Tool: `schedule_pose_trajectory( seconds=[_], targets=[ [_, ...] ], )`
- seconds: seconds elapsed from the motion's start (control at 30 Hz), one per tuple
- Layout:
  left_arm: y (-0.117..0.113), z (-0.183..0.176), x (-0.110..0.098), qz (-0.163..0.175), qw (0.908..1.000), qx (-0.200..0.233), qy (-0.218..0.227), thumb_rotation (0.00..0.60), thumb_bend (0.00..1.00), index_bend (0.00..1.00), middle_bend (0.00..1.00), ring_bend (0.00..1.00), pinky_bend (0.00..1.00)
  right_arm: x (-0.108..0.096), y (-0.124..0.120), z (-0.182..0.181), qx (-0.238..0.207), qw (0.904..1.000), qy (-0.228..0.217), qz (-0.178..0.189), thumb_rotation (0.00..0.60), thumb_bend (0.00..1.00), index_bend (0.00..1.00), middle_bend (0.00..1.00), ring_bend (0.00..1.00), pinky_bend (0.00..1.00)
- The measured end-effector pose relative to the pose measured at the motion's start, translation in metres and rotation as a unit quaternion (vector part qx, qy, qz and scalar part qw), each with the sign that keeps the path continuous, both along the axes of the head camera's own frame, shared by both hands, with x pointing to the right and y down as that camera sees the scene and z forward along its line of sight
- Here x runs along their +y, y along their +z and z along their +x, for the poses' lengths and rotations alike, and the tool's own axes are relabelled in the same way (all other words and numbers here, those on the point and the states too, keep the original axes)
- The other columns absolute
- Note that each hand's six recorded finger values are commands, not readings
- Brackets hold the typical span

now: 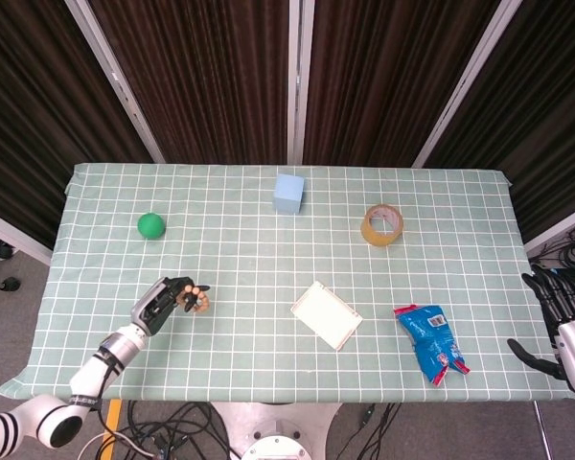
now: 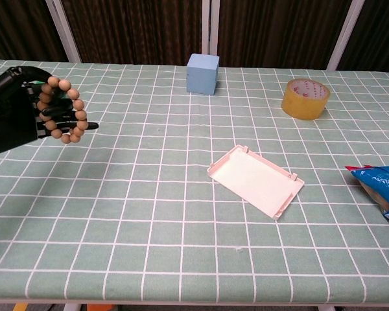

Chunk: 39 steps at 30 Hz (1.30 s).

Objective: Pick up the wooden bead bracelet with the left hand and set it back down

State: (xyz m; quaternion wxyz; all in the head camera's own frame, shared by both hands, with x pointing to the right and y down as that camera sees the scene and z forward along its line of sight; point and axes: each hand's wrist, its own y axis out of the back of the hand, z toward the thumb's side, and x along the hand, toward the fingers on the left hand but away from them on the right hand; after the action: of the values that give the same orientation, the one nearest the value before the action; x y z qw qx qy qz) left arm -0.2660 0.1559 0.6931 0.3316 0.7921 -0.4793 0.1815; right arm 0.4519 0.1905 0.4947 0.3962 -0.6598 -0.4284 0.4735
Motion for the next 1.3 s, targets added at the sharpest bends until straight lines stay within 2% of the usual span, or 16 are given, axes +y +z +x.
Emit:
schedule_pose_trajectory(
  seconds=[0.13, 0.5, 0.67, 0.83, 0.87, 0.9, 1.03, 1.07, 1.1, 1.17, 1.3],
  targets=[
    [-0.0029, 0.0012, 0.0, 0.006, 1.0, 0.001, 0.004, 0.337, 0.65, 0.65, 0.74, 0.46, 0.19, 0.0007, -0.0007, 0.0002, -0.001, 1.0, 0.0, 0.001, 0.6, 0.1, 0.0, 0.0, 0.0, 0.0],
    [-0.0046, 0.005, 0.0, 0.012, 0.9998, 0.008, 0.017, 0.509, 0.75, 0.52, 0.66, 0.43, 0.19, -0.0003, -0.0002, 0.0024, -0.001, 1.0, 0.003, 0.0, 0.6, 0.1, 0.0, 0.0, 0.0, 0.0],
    [-0.003, 0.0054, -0.002, 0.01, 0.9998, 0.01, 0.014, 0.596, 0.79, 0.49, 0.63, 0.42, 0.19, -0.0017, 0.001, 0.0027, -0.001, 1.0, 0.003, -0.002, 0.6, 0.1, 0.0, 0.0, 0.0, 0.0],
    [-0.0016, 0.0059, -0.0027, 0.007, 0.9998, 0.012, 0.013, 0.6, 0.82, 0.46, 0.6, 0.41, 0.19, -0.0024, 0.0014, 0.0034, 0.0, 1.0, 0.005, -0.002, 0.6, 0.1, 0.0, 0.0, 0.0, 0.0],
    [-0.0014, 0.0057, -0.003, 0.007, 0.9998, 0.013, 0.011, 0.59, 0.82, 0.45, 0.59, 0.4, 0.19, -0.0024, 0.0015, 0.0036, 0.0, 1.0, 0.005, -0.002, 0.6, 0.1, 0.0, 0.0, 0.0, 0.0],
    [-0.0013, 0.0055, -0.0033, 0.007, 0.9998, 0.013, 0.009, 0.541, 0.81, 0.44, 0.57, 0.38, 0.19, -0.0025, 0.0015, 0.0038, 0.0, 1.0, 0.005, -0.003, 0.6, 0.1, 0.0, 0.0, 0.0, 0.0],
    [-0.0017, 0.0044, -0.0049, 0.011, 0.9998, 0.017, 0.004, 0.259, 0.67, 0.38, 0.5, 0.33, 0.19, -0.0023, 0.0023, 0.0039, 0.0, 1.0, 0.006, -0.004, 0.6, 0.1, 0.0, 0.0, 0.0, 0.0],
    [-0.0018, 0.004, -0.0053, 0.014, 0.9998, 0.016, 0.005, 0.251, 0.66, 0.38, 0.5, 0.33, 0.19, -0.0022, 0.0025, 0.0038, 0.0, 1.0, 0.006, -0.004, 0.6, 0.1, 0.0, 0.0, 0.0, 0.0],
    [-0.0019, 0.0036, -0.0056, 0.018, 0.9997, 0.014, 0.007, 0.205, 0.62, 0.38, 0.49, 0.33, 0.19, -0.0022, 0.0029, 0.0036, 0.0, 1.0, 0.005, -0.005, 0.6, 0.1, 0.0, 0.0, 0.0, 0.0],
    [-0.0021, 0.0029, -0.006, 0.027, 0.9995, 0.008, 0.015, 0.163, 0.54, 0.38, 0.49, 0.33, 0.19, -0.0022, 0.0032, 0.0034, 0.0, 1.0, 0.005, -0.005, 0.6, 0.1, 0.0, 0.0, 0.0, 0.0],
    [-0.0018, 0.0016, -0.006, 0.044, 0.9985, -0.009, 0.031, 0.142, 0.38, 0.38, 0.49, 0.33, 0.19, -0.0023, 0.0037, 0.0029, -0.001, 1.0, 0.004, -0.006, 0.6, 0.1, 0.0, 0.0, 0.0, 0.0]
  ],
)
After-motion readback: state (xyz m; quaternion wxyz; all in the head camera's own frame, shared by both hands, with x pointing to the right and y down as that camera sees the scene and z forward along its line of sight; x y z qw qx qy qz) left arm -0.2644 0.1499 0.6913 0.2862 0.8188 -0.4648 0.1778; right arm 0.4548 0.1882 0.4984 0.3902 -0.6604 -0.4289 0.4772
